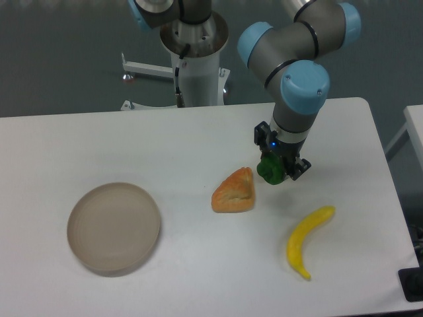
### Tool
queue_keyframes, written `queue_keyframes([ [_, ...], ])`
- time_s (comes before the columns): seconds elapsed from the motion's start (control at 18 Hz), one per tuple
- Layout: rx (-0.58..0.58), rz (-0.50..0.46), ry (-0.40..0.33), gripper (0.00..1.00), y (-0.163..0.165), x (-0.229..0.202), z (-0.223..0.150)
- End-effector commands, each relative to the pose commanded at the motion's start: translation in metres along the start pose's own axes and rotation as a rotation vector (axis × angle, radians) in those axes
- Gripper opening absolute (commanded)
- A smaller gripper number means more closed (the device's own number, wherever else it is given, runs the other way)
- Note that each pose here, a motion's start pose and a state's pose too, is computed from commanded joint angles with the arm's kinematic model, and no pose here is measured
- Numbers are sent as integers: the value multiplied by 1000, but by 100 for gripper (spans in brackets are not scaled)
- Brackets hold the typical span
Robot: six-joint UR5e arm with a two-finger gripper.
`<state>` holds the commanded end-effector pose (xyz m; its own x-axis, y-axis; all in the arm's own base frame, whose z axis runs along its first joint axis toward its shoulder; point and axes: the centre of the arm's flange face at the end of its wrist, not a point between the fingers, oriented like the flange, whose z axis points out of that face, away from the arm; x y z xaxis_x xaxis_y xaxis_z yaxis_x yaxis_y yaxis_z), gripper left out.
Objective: Pick up the green pepper from the table
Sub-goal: 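Lift the green pepper and carry it toward the bread roll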
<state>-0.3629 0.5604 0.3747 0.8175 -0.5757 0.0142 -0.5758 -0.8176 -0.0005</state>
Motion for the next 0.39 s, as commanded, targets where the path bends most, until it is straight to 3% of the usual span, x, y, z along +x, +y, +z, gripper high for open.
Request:
queue_keyframes([
  [0.39,6,-3,-8,16,4,-3,-4],
])
